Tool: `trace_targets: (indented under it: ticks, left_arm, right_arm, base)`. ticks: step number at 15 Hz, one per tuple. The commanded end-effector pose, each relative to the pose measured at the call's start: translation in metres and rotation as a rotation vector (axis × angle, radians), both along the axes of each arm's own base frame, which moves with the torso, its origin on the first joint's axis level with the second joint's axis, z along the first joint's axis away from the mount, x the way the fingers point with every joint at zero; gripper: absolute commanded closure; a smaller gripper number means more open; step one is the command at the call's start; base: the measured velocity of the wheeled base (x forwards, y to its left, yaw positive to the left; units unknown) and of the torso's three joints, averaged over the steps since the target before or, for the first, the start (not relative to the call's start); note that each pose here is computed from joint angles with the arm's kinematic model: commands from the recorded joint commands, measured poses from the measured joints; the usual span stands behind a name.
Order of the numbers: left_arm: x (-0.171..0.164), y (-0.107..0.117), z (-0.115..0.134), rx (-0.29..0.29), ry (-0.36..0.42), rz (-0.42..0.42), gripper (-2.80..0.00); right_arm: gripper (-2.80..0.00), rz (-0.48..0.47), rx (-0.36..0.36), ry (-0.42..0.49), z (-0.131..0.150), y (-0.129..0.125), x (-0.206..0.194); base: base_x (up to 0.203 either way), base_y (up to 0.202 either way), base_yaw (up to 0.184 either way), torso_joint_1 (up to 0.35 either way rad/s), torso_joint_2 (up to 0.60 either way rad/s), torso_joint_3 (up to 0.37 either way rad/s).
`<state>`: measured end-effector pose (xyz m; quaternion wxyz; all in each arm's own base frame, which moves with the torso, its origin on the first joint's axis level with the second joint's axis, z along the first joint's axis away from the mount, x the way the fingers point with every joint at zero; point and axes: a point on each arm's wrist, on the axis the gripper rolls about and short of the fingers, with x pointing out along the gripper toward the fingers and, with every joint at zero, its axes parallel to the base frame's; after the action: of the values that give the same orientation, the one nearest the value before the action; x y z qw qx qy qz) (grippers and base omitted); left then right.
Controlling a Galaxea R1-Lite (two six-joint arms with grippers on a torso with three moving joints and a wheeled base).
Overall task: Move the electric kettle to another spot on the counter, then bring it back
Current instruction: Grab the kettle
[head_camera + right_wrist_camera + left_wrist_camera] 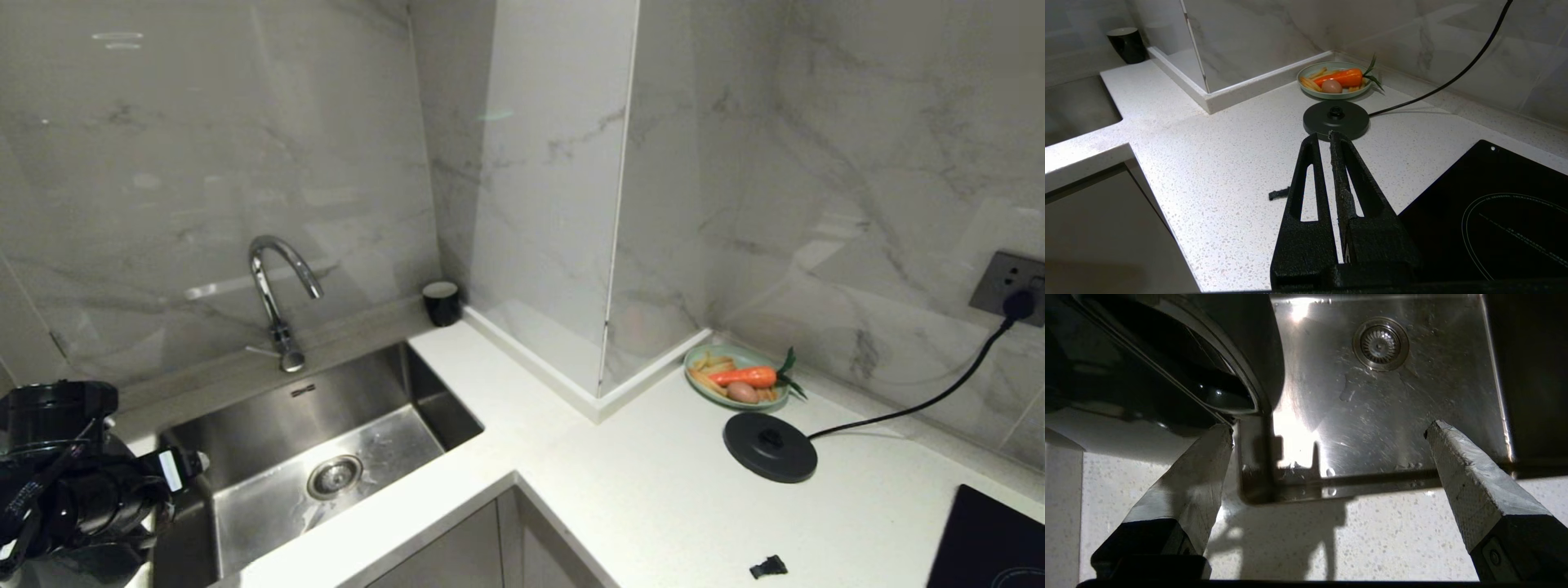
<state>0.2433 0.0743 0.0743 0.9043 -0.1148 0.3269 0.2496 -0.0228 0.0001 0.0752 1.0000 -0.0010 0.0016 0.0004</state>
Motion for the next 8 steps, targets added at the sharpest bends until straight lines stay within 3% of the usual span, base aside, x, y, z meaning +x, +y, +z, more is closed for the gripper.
trace_targets:
  ticks: [1,6,8]
  left_arm:
    - [0.003,0.005,-0.006,-0.004,0.018,0.016,-2.8]
    - [0.01,0.008,-0.011,-0.006,0.019,0.018,-2.8]
    - [0.018,0.011,-0.014,0.006,-0.029,0.016,-2.8]
  right_arm:
    - [0.0,0.0,0.0,0.001,0.0,0.0,0.0]
    - [0.0,0.0,-0.001,0.0,0.0,0.0,0.0]
    - [0.0,0.0,-0.001,0.001,0.0,0.0,0.0]
  base:
    - [0.0,0.0,0.0,0.0,0.0,0.0]
    - [0.0,0.0,0.0,0.0,0.0,0.0]
    - [0.0,0.0,0.0,0.0,0.0,0.0]
